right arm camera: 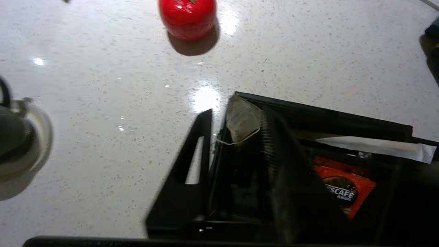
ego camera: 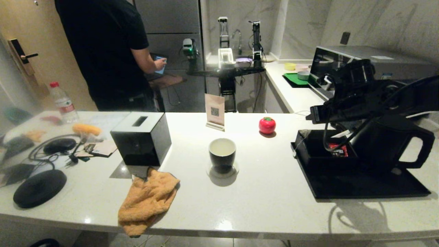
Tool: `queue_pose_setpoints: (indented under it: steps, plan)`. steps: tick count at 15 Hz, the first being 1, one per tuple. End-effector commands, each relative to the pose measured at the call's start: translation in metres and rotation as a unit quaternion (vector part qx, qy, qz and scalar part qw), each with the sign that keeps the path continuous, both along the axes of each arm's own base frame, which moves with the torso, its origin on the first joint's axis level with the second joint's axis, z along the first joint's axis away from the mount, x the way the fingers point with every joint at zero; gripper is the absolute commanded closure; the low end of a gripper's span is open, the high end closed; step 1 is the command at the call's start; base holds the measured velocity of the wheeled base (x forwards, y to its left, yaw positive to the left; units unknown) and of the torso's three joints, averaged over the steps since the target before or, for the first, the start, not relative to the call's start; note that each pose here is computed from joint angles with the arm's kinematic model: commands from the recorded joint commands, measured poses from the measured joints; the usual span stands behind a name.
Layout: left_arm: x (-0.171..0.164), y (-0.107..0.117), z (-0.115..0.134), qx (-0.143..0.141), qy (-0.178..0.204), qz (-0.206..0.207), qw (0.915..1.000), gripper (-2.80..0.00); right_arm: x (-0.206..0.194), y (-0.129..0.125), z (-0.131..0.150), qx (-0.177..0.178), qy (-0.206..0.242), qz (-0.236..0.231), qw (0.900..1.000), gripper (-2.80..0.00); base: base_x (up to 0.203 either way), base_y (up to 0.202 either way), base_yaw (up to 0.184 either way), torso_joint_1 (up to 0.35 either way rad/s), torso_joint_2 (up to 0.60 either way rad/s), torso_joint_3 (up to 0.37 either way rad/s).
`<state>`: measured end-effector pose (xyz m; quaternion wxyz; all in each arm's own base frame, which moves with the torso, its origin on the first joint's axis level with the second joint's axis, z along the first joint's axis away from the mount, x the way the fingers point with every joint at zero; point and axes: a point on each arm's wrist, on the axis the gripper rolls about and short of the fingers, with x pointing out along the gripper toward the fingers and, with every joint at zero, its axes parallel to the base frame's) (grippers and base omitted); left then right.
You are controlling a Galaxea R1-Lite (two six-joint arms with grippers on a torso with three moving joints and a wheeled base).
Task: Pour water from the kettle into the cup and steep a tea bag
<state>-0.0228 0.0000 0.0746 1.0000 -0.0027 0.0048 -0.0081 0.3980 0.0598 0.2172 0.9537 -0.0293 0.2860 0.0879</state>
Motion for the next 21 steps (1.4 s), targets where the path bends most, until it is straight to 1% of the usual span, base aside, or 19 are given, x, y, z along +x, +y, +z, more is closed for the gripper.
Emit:
queue_pose_setpoints:
  steps: [1,3,5,9,10,12,18,21]
  plan:
    - [0.000,0.000,0.000,0.000,0.000,0.000,1.0000,0.00,0.008,0.005,-0.013,-0.023,0.014,-0.024,0.999,-2.80,0.000,0.000,0.000,0.000,0.00,0.000]
    - [0.000,0.000,0.000,0.000,0.000,0.000,1.0000,0.00,0.010,0.009,-0.018,-0.035,0.017,-0.035,0.999,-2.80,0.000,0.000,0.000,0.015,0.00,-0.002]
    - [0.000,0.000,0.000,0.000,0.000,0.000,1.0000,0.00,0.012,0.011,-0.018,-0.056,0.011,-0.063,0.996,-2.80,0.000,0.000,0.000,0.000,0.00,0.000]
    - [0.000,0.000,0.000,0.000,0.000,0.000,1.0000,0.00,0.016,0.013,-0.023,-0.067,0.012,-0.081,0.994,-2.80,0.000,0.000,0.000,0.000,0.00,0.000]
    - [0.000,0.000,0.000,0.000,0.000,0.000,1.0000,0.00,0.018,0.014,-0.026,-0.070,0.015,-0.091,0.993,-2.80,0.000,0.000,0.000,0.000,0.00,0.000]
    - [0.000,0.000,0.000,0.000,0.000,0.000,1.0000,0.00,0.019,0.016,-0.031,-0.062,0.021,-0.105,0.992,-2.80,0.000,0.000,0.000,0.000,0.00,0.000]
    - [0.000,0.000,0.000,0.000,0.000,0.000,1.0000,0.00,0.017,0.021,-0.040,-0.036,0.047,-0.123,0.991,-2.80,0.000,0.000,0.000,0.000,0.00,0.000]
    - [0.000,0.000,0.000,0.000,0.000,0.000,1.0000,0.00,0.019,0.023,-0.044,-0.034,0.052,-0.123,0.990,-2.80,0.000,0.000,0.000,0.000,0.00,0.000]
